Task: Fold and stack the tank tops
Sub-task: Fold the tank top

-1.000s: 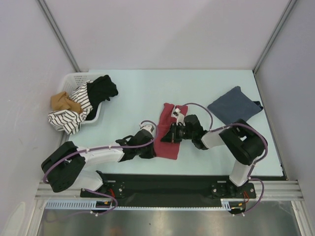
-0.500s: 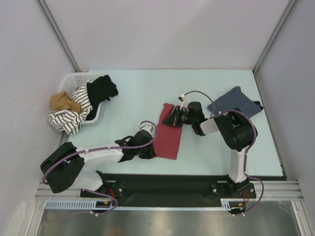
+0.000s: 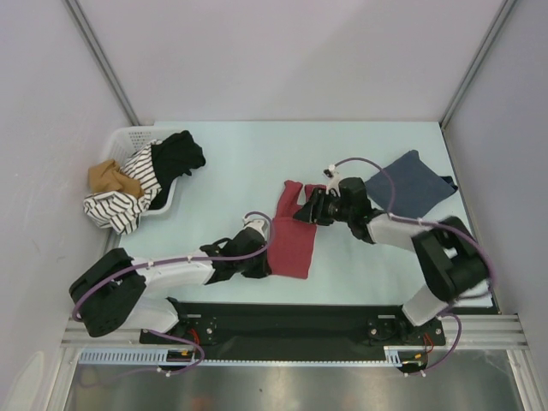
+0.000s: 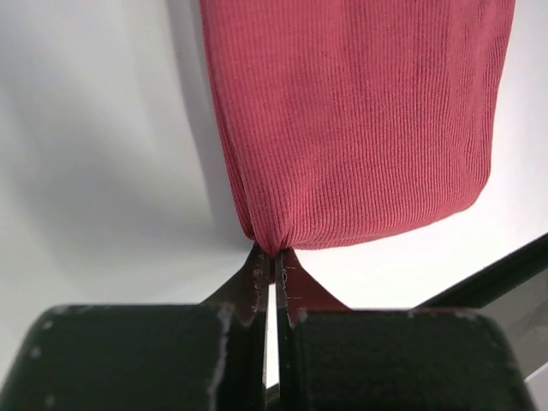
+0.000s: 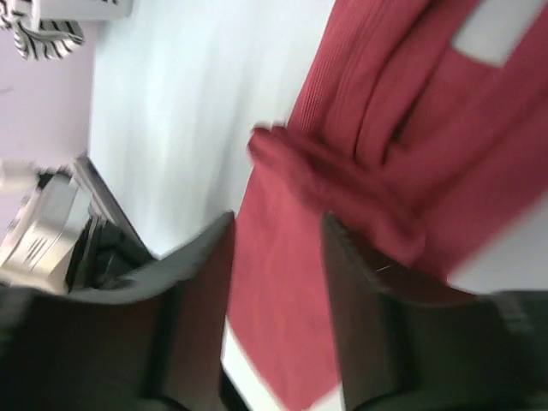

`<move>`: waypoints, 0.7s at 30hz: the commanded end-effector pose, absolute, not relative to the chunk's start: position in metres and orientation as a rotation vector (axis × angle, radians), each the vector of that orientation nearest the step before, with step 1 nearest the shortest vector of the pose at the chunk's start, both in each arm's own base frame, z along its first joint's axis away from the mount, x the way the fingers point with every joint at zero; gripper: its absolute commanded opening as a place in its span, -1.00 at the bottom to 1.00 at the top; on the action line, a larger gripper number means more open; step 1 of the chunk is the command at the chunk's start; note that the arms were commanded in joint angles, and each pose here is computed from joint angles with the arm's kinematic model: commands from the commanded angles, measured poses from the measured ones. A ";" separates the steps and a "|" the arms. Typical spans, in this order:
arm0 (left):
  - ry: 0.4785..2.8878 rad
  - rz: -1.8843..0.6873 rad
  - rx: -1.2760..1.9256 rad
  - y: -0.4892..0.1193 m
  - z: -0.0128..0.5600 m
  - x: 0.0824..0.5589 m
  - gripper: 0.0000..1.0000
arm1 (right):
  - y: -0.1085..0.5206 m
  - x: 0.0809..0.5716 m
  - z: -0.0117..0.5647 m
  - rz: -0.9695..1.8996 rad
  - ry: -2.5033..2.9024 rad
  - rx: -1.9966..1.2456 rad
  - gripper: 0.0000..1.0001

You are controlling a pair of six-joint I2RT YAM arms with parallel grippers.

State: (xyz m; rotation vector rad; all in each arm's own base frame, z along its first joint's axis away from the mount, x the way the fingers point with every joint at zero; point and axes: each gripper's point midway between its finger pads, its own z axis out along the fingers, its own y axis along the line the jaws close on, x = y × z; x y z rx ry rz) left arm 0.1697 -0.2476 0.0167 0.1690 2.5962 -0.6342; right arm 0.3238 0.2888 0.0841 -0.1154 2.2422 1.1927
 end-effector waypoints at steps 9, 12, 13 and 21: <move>2.616 -0.687 0.278 -0.271 0.017 0.140 -0.99 | 0.202 0.303 0.086 0.637 2.402 -0.007 0.76; 2.625 -0.681 0.279 -0.272 0.015 0.137 -0.99 | 0.202 0.325 0.088 0.516 2.440 -0.027 0.78; 2.627 -0.672 0.273 -0.271 0.014 0.138 -0.99 | 0.202 0.330 0.084 0.487 2.455 -0.033 0.76; 2.641 -0.649 0.259 -0.266 0.008 0.137 -0.99 | 0.241 0.366 0.068 0.368 2.542 -0.121 0.99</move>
